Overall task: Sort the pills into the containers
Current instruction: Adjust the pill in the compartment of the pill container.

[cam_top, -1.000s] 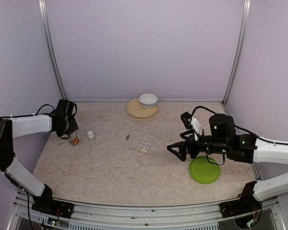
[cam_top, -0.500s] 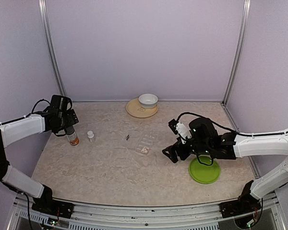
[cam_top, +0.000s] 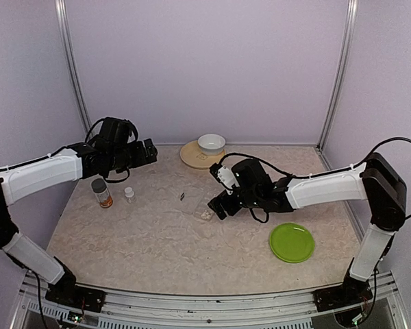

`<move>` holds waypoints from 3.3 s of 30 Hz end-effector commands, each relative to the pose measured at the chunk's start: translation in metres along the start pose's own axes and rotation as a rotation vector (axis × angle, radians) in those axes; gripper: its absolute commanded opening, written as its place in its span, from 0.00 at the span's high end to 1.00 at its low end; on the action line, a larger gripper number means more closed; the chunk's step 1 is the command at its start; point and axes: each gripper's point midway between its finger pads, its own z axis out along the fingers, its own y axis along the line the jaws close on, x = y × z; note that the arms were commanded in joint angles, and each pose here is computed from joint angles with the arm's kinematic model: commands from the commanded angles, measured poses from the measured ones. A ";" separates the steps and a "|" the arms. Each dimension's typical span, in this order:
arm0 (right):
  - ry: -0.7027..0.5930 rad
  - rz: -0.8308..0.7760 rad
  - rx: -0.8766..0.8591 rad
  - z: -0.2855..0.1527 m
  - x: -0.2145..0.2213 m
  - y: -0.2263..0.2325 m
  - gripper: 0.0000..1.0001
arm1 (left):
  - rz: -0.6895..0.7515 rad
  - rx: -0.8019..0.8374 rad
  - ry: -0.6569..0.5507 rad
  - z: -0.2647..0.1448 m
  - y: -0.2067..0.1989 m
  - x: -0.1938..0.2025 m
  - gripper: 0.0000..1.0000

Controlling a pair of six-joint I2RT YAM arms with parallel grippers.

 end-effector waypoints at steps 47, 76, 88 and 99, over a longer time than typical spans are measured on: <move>0.110 -0.015 0.168 0.053 0.031 0.008 0.00 | 0.045 0.156 0.149 0.017 -0.032 0.048 0.01; 0.083 0.066 0.239 0.037 0.026 -0.017 0.00 | 0.031 0.154 0.143 0.017 -0.028 0.045 0.01; 0.042 0.071 0.212 0.034 0.018 -0.017 0.00 | 0.031 0.150 0.145 0.019 -0.027 0.045 0.01; 0.081 0.086 0.254 0.028 0.029 -0.028 0.00 | 0.034 0.145 0.145 0.019 -0.026 0.045 0.01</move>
